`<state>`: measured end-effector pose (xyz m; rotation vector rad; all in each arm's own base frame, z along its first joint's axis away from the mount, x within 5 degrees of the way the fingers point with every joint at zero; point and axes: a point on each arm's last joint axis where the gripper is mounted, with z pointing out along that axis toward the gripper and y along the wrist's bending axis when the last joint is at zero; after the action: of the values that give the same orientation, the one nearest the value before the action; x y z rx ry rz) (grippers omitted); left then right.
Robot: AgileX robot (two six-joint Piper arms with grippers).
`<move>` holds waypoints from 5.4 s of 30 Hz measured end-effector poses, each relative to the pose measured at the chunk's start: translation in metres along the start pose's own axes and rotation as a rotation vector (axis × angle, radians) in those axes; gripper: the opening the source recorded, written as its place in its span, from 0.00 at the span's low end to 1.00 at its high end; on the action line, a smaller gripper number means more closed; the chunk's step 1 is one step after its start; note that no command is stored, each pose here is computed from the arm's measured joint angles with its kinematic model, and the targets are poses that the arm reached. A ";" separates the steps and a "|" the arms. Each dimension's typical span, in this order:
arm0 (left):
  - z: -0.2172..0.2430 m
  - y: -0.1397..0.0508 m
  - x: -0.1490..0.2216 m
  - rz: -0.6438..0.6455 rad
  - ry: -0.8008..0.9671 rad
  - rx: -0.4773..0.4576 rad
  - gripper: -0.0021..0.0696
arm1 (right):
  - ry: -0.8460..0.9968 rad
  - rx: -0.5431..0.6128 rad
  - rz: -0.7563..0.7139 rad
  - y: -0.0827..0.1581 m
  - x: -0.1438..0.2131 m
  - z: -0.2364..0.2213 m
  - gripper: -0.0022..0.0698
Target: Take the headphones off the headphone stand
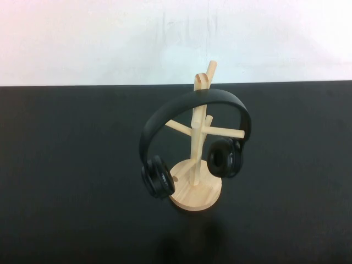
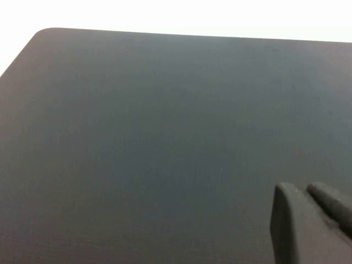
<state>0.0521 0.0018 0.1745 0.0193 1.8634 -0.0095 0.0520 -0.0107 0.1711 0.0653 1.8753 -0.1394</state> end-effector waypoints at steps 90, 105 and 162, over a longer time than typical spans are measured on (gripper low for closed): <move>0.000 0.000 0.000 0.000 0.000 0.000 0.03 | 0.268 -0.490 0.213 0.042 -0.153 0.021 0.02; 0.000 0.000 0.000 0.000 0.000 0.000 0.03 | 0.101 -0.733 -0.094 0.061 -0.168 0.044 0.02; 0.000 0.000 0.000 0.000 0.000 0.000 0.03 | -0.205 -0.672 -0.396 0.213 -0.178 0.093 0.12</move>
<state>0.0521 0.0018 0.1745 0.0193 1.8634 -0.0095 0.2192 0.1925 0.2993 -0.7545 1.6251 0.2112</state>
